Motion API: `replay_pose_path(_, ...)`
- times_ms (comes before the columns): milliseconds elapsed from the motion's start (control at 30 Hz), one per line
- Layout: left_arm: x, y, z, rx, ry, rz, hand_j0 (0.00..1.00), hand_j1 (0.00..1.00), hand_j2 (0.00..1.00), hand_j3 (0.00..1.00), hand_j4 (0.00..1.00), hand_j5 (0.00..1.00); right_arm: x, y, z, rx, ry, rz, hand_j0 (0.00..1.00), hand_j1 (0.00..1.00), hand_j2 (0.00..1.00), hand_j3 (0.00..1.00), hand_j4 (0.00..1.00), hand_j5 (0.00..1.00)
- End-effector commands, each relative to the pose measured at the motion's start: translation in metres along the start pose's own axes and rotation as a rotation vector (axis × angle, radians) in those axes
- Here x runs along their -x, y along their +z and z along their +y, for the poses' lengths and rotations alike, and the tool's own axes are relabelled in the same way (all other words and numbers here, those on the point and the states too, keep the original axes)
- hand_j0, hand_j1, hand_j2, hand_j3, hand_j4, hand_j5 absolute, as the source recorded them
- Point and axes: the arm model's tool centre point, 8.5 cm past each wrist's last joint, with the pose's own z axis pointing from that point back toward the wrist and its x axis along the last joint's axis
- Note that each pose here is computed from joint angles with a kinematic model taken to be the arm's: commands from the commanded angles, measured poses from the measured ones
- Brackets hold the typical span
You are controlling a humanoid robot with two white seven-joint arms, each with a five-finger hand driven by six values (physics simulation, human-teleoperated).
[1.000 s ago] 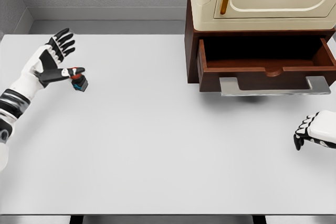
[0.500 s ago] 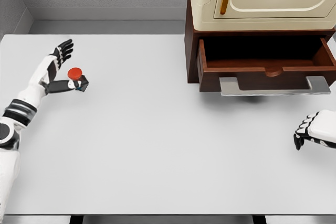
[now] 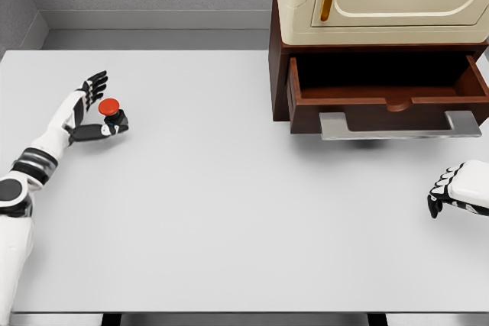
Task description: Put the switch into the drawer with left arm, and close the drawer with right arm
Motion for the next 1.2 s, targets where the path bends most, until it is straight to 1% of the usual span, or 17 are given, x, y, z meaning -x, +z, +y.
replay_pose_path(0, 0.0089, 0.0005, -0.0036, 0.002, 0.014, 0.025, 1.00, 1.00, 1.00, 1.00, 1.00, 1.00, 0.0002, 0.0003, -0.0008, 0.002, -0.003, 0.000, 0.38, 0.38, 0.38, 0.38, 0.38, 0.38)
replay_pose_path(200, 0.0088, -0.0007, -0.0077, 0.008, 0.018, 0.022, 1.00, 1.00, 1.00, 1.00, 1.00, 1.00, 0.0005, 0.0010, -0.0015, -0.001, 0.000, 0.002, 0.38, 0.38, 0.38, 0.38, 0.38, 0.38)
replay_pose_path(267, 0.0089, -0.0006, -0.0075, 0.010, 0.015, 0.023, 0.97, 0.97, 0.97, 0.97, 0.97, 0.97, 0.0005, 0.0010, -0.0015, -0.001, 0.000, 0.002, 0.38, 0.38, 0.38, 0.38, 0.38, 0.38)
replay_pose_path(300, 0.0085, -0.0005, -0.0068, 0.009, 0.005, 0.024, 0.92, 0.92, 0.92, 0.92, 0.92, 0.92, 0.0006, 0.0012, -0.0017, -0.002, 0.001, 0.002, 0.38, 0.38, 0.38, 0.38, 0.38, 0.38)
replay_pose_path(333, 0.0078, -0.0005, -0.0064, 0.009, 0.002, 0.022, 0.90, 0.90, 0.90, 0.90, 0.90, 0.90, 0.0006, 0.0012, -0.0017, -0.002, 0.001, 0.002, 0.38, 0.38, 0.38, 0.38, 0.38, 0.38)
replay_pose_path(367, 0.0072, -0.0001, -0.0060, 0.009, -0.003, 0.018, 0.83, 0.83, 0.83, 0.83, 0.83, 0.83, 0.0006, 0.0012, -0.0017, -0.002, 0.001, 0.002, 0.38, 0.38, 0.38, 0.38, 0.38, 0.38)
replay_pose_path(400, 0.0065, -0.0001, -0.0056, 0.008, -0.003, 0.015, 0.75, 0.75, 0.75, 0.75, 0.75, 0.75, 0.0006, 0.0012, -0.0017, -0.002, 0.001, 0.002, 0.38, 0.38, 0.38, 0.38, 0.38, 0.38)
replay_pose_path(433, 0.0065, -0.0001, -0.0056, 0.008, -0.003, 0.015, 0.70, 0.70, 0.70, 0.70, 0.70, 0.70, 0.0006, 0.0012, -0.0017, -0.002, 0.001, 0.002, 0.38, 0.38, 0.38, 0.38, 0.38, 0.38)
replay_pose_path(733, 0.0116, 0.0053, -0.0028, 0.006, -0.010, 0.029, 0.71, 0.71, 0.71, 0.71, 0.71, 0.71, 0.0007, 0.0013, -0.0025, 0.001, -0.002, 0.002, 0.37, 0.37, 0.37, 0.37, 0.37, 0.37)
replay_pose_path(833, 0.0121, 0.0064, -0.0008, 0.002, -0.011, 0.031, 0.69, 0.69, 0.69, 0.69, 0.69, 0.69, 0.0007, 0.0013, -0.0025, 0.001, -0.002, 0.002, 0.37, 0.37, 0.37, 0.37, 0.37, 0.37)
replay_pose_path(933, 0.0126, 0.0068, -0.0001, 0.002, -0.012, 0.033, 0.64, 0.64, 0.64, 0.64, 0.64, 0.64, 0.0004, 0.0013, -0.0032, 0.003, -0.002, 0.001, 0.37, 0.37, 0.37, 0.37, 0.37, 0.37)
replay_pose_path(1033, 0.0121, 0.0067, -0.0003, 0.003, -0.013, 0.032, 0.55, 0.55, 0.55, 0.55, 0.55, 0.55, 0.0008, 0.0015, -0.0031, 0.003, -0.002, 0.002, 0.37, 0.37, 0.37, 0.37, 0.37, 0.37)
replay_pose_path(1067, 0.0121, 0.0067, -0.0003, 0.003, -0.013, 0.032, 0.55, 0.55, 0.55, 0.55, 0.55, 0.55, 0.0011, 0.0018, -0.0038, 0.003, 0.000, 0.003, 0.37, 0.37, 0.37, 0.37, 0.37, 0.37)
replay_pose_path(1167, 0.0109, 0.0060, -0.0002, 0.002, -0.012, 0.028, 0.49, 0.49, 0.49, 0.49, 0.49, 0.49, 0.0007, 0.0016, -0.0042, 0.006, 0.000, 0.002, 0.37, 0.37, 0.37, 0.37, 0.37, 0.37)
